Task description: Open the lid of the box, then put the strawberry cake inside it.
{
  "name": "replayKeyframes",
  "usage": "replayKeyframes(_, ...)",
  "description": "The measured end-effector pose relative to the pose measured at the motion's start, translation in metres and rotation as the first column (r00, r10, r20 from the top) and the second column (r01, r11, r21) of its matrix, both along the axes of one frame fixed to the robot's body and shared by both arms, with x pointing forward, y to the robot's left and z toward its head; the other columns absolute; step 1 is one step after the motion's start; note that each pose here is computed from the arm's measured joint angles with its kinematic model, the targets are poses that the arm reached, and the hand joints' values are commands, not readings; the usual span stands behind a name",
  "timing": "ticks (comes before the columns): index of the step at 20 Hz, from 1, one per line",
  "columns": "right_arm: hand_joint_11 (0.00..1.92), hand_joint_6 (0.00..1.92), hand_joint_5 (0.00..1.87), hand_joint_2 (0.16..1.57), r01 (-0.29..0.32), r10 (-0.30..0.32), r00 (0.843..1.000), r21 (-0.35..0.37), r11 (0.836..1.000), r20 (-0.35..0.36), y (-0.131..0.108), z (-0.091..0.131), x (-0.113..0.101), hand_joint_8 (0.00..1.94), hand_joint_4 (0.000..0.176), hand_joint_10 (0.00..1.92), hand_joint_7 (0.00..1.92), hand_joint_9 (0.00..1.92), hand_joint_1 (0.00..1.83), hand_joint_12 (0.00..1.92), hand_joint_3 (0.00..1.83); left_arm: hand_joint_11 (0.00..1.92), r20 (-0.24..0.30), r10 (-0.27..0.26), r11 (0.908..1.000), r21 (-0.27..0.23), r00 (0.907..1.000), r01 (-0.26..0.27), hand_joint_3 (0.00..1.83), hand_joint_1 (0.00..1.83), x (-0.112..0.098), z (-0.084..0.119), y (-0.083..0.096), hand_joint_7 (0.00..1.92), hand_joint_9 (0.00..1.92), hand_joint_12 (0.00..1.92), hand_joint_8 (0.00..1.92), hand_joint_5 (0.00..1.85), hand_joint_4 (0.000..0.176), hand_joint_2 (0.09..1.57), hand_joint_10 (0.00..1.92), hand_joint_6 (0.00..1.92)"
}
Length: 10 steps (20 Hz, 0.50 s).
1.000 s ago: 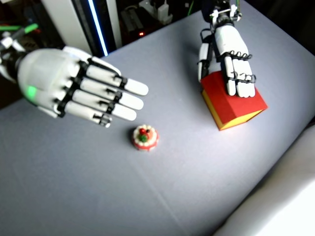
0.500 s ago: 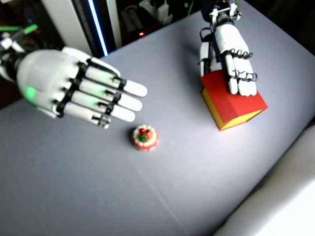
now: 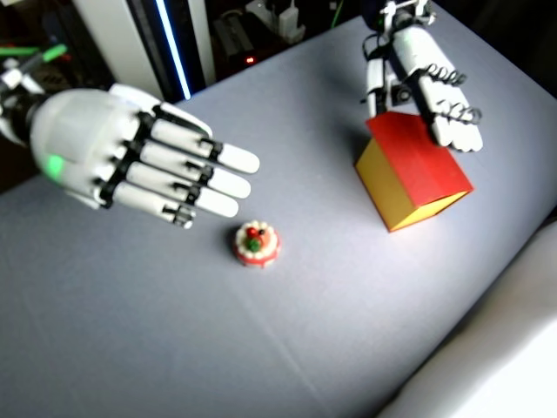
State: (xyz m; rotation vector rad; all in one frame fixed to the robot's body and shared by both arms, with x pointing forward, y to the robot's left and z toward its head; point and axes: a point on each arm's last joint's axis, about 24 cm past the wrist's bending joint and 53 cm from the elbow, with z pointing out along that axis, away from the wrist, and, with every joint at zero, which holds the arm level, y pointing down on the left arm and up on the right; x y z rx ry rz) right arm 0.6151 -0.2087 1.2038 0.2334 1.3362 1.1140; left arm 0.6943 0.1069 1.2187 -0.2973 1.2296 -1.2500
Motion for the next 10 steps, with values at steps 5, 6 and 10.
replayKeyframes(5, 0.0, 0.0, 0.0, 1.47, 0.003, -0.003, 1.0, -0.001, 1.0, -0.003, -0.002, -0.002, -0.001, 0.0, 0.0, 0.0, 0.0, 0.0, 0.29, 1.32, 0.0, 0.0, 0.005, 0.073, 0.9962, -0.049, 0.9973, -0.073, 0.02, 0.85, 0.006, 0.007, 0.03, 0.0, 0.0, 0.0, 0.0, 0.0, 0.023, 1.33, 0.0, 0.0)
replayKeyframes(6, 0.0, 0.0, 0.0, 1.46, 0.006, -0.006, 1.0, -0.002, 1.0, -0.008, -0.002, -0.003, 0.0, 0.0, 0.0, 0.0, 0.0, 0.0, 0.27, 1.27, 0.0, 0.0, 0.003, 0.093, 0.9937, -0.064, 0.9957, -0.092, 0.02, 0.82, 0.007, 0.007, 0.038, 0.0, 0.0, 0.0, 0.0, 0.0, 0.024, 1.35, 0.0, 0.0)
replayKeyframes(10, 0.0, 0.0, 0.0, 1.47, 0.008, -0.008, 1.0, -0.002, 1.0, -0.011, -0.003, -0.004, 0.0, 0.0, 0.0, 0.0, 0.0, 0.0, 0.31, 1.22, 0.0, 0.0, 0.015, 0.125, 0.9839, -0.131, 0.992, -0.122, 0.02, 0.8, 0.01, 0.016, 0.058, 0.0, 0.0, 0.0, 0.0, 0.0, 0.082, 1.37, 0.0, 0.0)
